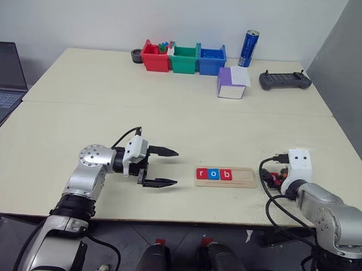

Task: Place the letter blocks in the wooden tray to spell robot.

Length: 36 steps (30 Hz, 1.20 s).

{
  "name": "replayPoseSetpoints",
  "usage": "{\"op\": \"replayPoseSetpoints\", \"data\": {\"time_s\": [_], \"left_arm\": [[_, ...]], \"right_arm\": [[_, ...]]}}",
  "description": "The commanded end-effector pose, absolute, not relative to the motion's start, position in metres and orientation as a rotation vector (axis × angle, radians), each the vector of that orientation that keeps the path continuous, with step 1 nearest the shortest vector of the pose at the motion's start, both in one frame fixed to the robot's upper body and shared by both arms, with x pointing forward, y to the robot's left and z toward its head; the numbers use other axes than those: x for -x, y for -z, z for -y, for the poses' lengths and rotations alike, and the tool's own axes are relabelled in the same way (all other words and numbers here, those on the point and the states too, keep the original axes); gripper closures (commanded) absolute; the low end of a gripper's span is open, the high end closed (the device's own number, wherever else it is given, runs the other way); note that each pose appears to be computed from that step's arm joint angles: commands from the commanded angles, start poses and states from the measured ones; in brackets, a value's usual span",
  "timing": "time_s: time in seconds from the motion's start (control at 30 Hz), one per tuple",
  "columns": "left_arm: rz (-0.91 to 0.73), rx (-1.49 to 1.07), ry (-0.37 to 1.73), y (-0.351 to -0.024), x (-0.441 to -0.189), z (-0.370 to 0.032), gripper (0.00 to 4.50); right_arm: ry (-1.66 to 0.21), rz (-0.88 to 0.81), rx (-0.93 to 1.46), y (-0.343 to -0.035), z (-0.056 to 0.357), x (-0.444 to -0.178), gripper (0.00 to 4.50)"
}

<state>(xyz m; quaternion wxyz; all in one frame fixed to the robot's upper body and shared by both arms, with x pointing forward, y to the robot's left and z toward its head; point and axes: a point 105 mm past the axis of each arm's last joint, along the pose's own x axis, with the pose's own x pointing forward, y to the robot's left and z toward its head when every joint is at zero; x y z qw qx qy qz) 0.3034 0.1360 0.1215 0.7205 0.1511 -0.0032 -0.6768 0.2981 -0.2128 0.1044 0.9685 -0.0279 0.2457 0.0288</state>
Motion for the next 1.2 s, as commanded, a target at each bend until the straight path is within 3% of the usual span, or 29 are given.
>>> {"op": "replayPoseSetpoints", "data": {"time_s": [0.03,0.1,0.3,0.5,0.63,0.77,0.97,1.17,1.2], "left_arm": [[0.050,-0.374,1.500,-0.133,-0.305,-0.136,0.00],[0.051,-0.377,1.495,-0.134,-0.306,-0.137,0.00],[0.057,-0.378,1.493,-0.135,-0.306,-0.135,0.00],[0.067,-0.387,1.485,-0.136,-0.306,-0.134,0.00],[0.070,-0.391,1.475,-0.137,-0.304,-0.136,0.00],[0.068,-0.396,1.454,-0.137,-0.301,-0.138,0.00],[0.060,-0.399,1.423,-0.137,-0.297,-0.144,0.00],[0.056,-0.401,1.411,-0.139,-0.297,-0.146,0.00],[0.056,-0.401,1.410,-0.139,-0.297,-0.146,0.00]], "right_arm": [[-0.149,-0.416,0.116,-0.141,0.223,-0.304,0.03],[-0.250,-0.423,0.182,-0.149,0.229,-0.303,0.03],[-0.831,-0.514,0.500,-0.143,0.245,-0.281,0.03],[-1.063,-0.536,0.655,-0.140,0.261,-0.308,0.03],[-1.130,-0.527,0.748,-0.133,0.260,-0.323,0.03],[-1.240,-0.605,0.774,-0.115,0.262,-0.315,0.03],[-1.178,-0.602,0.784,-0.104,0.264,-0.328,0.03],[-1.224,-0.619,0.769,-0.092,0.258,-0.324,0.03],[-1.221,-0.628,0.768,-0.090,0.259,-0.324,0.40]]}}
